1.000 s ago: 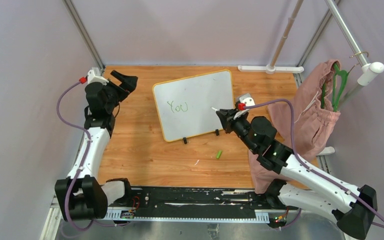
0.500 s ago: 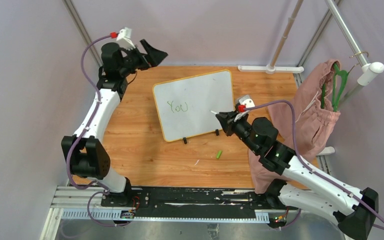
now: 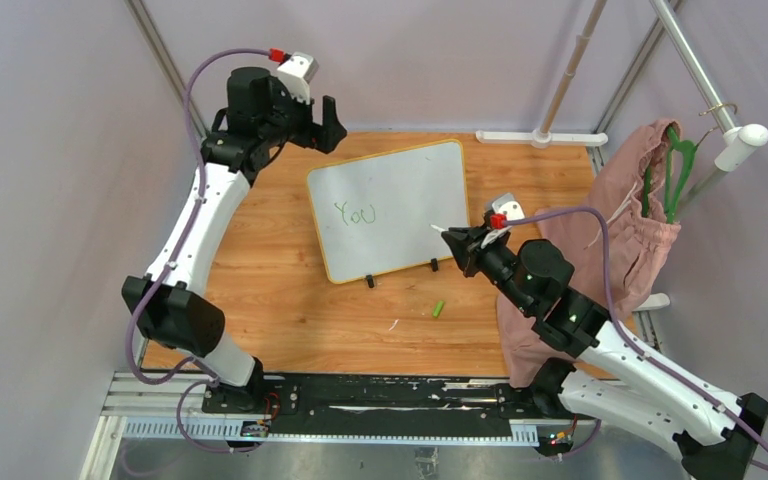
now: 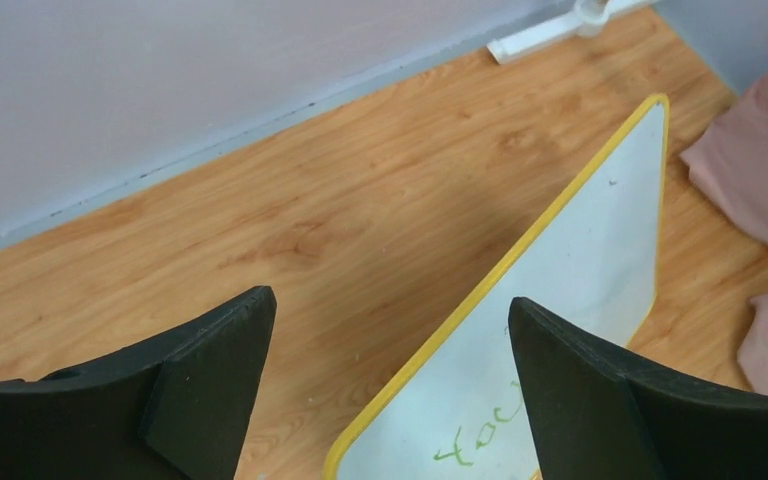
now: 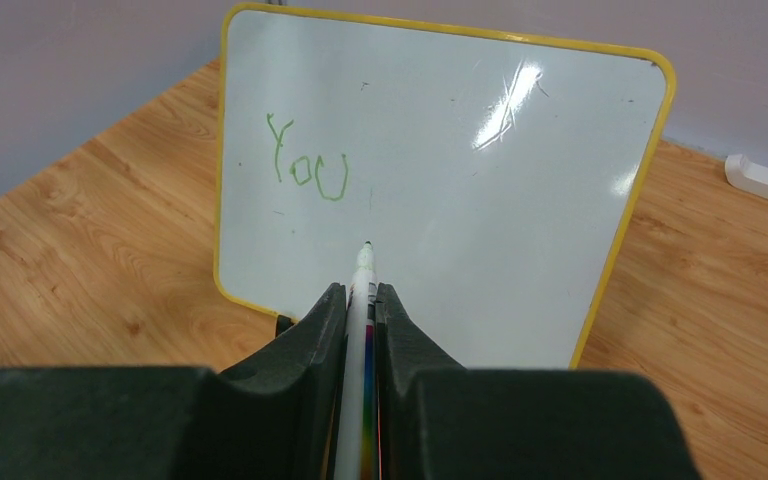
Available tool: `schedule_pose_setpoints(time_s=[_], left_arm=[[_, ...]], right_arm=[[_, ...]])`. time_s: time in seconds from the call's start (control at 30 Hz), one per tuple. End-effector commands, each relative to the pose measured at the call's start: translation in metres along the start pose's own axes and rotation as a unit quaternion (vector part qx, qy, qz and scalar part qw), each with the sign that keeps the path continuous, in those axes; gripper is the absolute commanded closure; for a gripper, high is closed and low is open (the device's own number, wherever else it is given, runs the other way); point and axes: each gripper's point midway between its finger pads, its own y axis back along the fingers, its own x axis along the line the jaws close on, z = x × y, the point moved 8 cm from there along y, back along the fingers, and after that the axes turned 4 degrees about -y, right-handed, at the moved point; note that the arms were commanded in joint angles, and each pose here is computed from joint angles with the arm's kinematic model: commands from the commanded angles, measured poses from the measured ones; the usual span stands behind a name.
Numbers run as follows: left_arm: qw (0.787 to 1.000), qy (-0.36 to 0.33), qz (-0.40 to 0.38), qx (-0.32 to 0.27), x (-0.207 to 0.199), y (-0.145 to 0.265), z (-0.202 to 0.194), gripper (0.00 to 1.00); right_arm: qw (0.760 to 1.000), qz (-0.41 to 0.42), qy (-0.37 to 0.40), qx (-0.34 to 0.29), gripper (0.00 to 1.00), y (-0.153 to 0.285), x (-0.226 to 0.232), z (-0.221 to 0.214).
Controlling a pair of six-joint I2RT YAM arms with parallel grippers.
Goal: Write a sentence on the whiteboard
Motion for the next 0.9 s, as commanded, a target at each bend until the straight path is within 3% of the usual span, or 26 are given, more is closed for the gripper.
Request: schedule_pose_setpoints(time_s=[0.0, 0.27, 0.53, 0.87], left_arm=[[0.995, -0.016, -0.072, 0.07, -0.011, -0.024, -0.027, 0.1], [0.989, -0.009, -0.132, 0.059, -0.02, -0.044, -0.014, 0.09], [0.978, 0.015, -0.186, 0.088, -0.026, -0.063, -0.04, 0.22], [0.973, 0.027, -0.208, 0.091, -0.029, -0.067, -0.047, 0.28]], right_arm=[[1.0, -0.003, 0.004, -0.007, 1.0, 0.001, -0.001, 0.01], [1.0, 0.008, -0.005, -0.01, 1.0, 0.002, 0.002, 0.019], [1.0, 0.011, 0.011, -0.016, 1.0, -0.001, 0.004, 0.031], [0.999, 0.028, 0.011, -0.017, 1.0, -0.005, 0.009, 0.039]])
